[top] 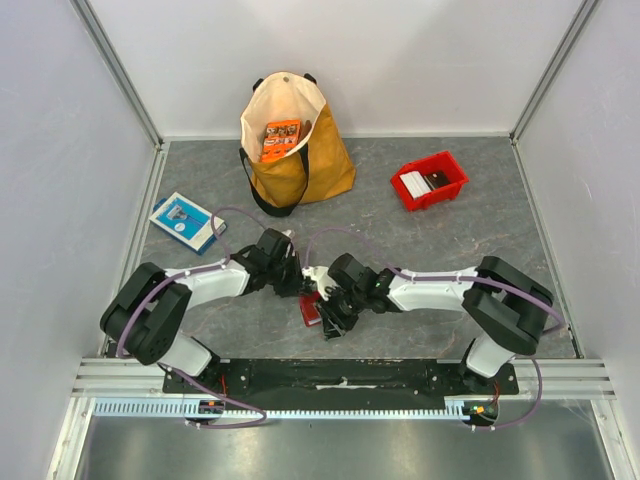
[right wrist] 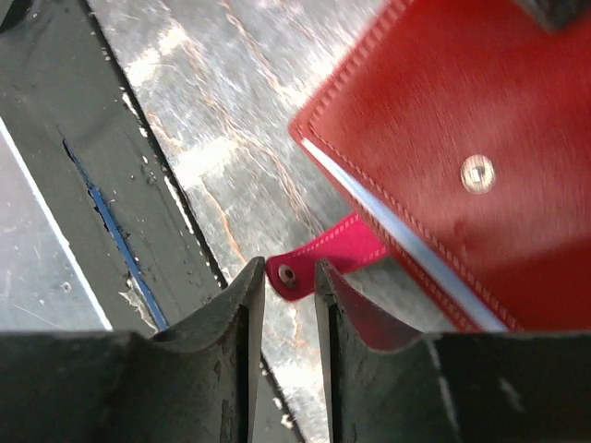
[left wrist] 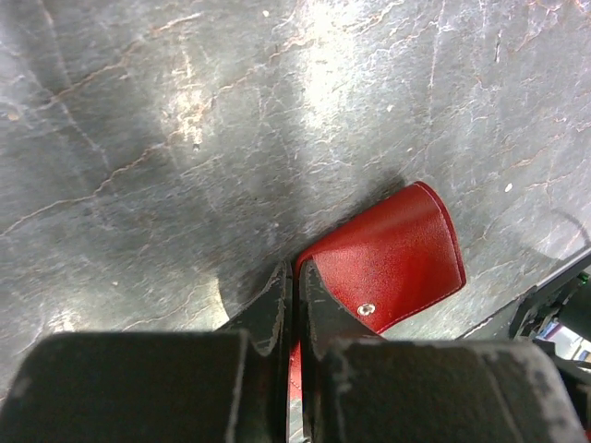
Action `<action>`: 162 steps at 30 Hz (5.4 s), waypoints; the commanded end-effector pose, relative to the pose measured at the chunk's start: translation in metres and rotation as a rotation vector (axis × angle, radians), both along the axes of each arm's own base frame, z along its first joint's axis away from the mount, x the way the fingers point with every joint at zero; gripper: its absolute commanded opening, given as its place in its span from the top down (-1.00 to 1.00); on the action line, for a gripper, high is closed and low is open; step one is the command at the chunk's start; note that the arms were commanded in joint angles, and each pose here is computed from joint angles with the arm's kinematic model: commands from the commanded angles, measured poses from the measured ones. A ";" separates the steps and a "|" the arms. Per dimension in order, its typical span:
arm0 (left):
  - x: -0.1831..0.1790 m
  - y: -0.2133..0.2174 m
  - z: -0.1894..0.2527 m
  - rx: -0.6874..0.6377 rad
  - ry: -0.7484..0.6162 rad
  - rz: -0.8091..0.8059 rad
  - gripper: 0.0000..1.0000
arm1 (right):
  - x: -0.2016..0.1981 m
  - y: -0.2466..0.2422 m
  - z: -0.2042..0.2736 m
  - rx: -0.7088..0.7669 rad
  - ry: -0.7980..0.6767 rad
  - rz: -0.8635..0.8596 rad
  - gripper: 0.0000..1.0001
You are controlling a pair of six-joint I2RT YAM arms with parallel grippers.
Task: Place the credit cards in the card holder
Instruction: Open the card holder at the center of the board, then move the storage box to the center of the board.
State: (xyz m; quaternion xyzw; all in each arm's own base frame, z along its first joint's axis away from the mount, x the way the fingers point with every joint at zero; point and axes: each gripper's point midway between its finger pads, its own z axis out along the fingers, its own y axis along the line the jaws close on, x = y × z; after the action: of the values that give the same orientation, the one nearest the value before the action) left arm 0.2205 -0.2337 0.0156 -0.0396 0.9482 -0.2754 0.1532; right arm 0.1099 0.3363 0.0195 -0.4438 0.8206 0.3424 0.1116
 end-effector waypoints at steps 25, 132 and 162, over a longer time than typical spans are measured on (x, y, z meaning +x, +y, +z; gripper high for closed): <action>-0.035 0.028 -0.004 -0.069 -0.008 0.150 0.27 | 0.096 -0.020 -0.012 -0.054 0.172 -0.561 0.10; -0.020 0.038 0.059 -0.056 -0.219 0.146 -0.51 | 0.217 -0.245 0.070 0.079 0.048 -1.799 0.52; -0.020 0.007 0.096 -0.185 -0.291 0.037 -0.65 | 0.172 -0.215 0.149 0.046 -0.331 -1.444 -0.58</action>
State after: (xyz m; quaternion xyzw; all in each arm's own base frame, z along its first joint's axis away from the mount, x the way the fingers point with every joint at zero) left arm 0.1856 -0.2020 0.0760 -0.0564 0.9105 -0.3194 0.2567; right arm 0.2674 0.1275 0.1078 0.2649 0.8816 0.1448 0.3628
